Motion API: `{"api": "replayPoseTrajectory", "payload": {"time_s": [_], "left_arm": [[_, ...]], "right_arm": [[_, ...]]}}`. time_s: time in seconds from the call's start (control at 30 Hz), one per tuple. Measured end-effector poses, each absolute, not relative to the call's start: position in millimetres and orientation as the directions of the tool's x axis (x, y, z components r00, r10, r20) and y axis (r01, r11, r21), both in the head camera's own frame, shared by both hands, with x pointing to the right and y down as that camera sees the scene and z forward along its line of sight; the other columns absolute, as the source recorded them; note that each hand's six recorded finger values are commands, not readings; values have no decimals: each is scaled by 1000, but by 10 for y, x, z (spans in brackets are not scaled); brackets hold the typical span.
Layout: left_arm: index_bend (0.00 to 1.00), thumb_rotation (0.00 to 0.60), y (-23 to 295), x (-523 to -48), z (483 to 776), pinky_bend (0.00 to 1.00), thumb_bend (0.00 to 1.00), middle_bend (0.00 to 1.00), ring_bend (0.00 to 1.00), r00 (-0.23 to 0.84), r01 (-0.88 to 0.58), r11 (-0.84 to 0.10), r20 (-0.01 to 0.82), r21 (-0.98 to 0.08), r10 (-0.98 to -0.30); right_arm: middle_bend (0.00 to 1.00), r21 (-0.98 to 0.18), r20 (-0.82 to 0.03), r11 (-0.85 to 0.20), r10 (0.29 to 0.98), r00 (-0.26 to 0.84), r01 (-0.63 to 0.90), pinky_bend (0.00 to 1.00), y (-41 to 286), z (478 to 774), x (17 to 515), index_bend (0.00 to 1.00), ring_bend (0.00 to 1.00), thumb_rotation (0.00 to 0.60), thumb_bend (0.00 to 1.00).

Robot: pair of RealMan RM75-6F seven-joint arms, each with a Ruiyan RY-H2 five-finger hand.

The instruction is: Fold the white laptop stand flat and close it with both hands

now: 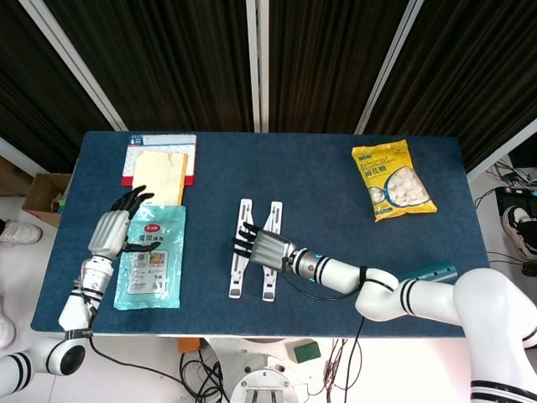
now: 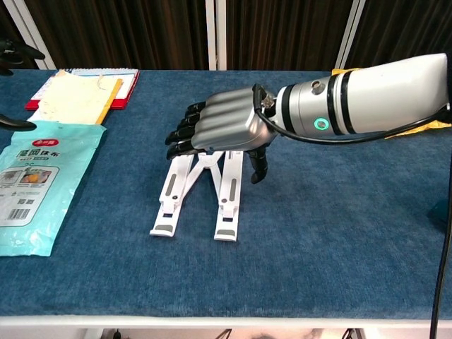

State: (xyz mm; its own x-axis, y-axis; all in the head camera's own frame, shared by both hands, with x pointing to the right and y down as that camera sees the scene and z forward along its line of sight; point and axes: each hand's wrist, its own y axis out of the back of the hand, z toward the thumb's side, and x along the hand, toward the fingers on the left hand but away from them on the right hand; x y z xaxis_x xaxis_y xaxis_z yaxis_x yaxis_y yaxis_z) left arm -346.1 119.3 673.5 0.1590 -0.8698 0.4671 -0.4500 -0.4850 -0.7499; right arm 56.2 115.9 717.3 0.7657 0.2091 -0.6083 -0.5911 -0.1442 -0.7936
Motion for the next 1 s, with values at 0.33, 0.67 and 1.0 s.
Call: {"api": "replayPoseTrajectory", "payload": {"time_s": [0.33,0.67,1.0], "left_arm": [[150,600,1226,-3573,6752,129,0,35,59,138,-477,-475,471,-739,-871],[150,600,1246,-3667,6732,128,0,33,59,115,-488,-458,465,-743,-878],[149,600,1302,-3720,6734,128,0,33,59,110,-497,-458,470,-737,-876]], "right_arm": [[0,-805,-593,-158,213,777,-572,0,1177,7348,392,0,0,600,0],[14,-791,-612,-175,183,770,-587,0,1190,7480,167,0,0,600,0],[314,-794,-603,-230,187,776,-562,122,1136,7495,43,248,164,600,166]]}}
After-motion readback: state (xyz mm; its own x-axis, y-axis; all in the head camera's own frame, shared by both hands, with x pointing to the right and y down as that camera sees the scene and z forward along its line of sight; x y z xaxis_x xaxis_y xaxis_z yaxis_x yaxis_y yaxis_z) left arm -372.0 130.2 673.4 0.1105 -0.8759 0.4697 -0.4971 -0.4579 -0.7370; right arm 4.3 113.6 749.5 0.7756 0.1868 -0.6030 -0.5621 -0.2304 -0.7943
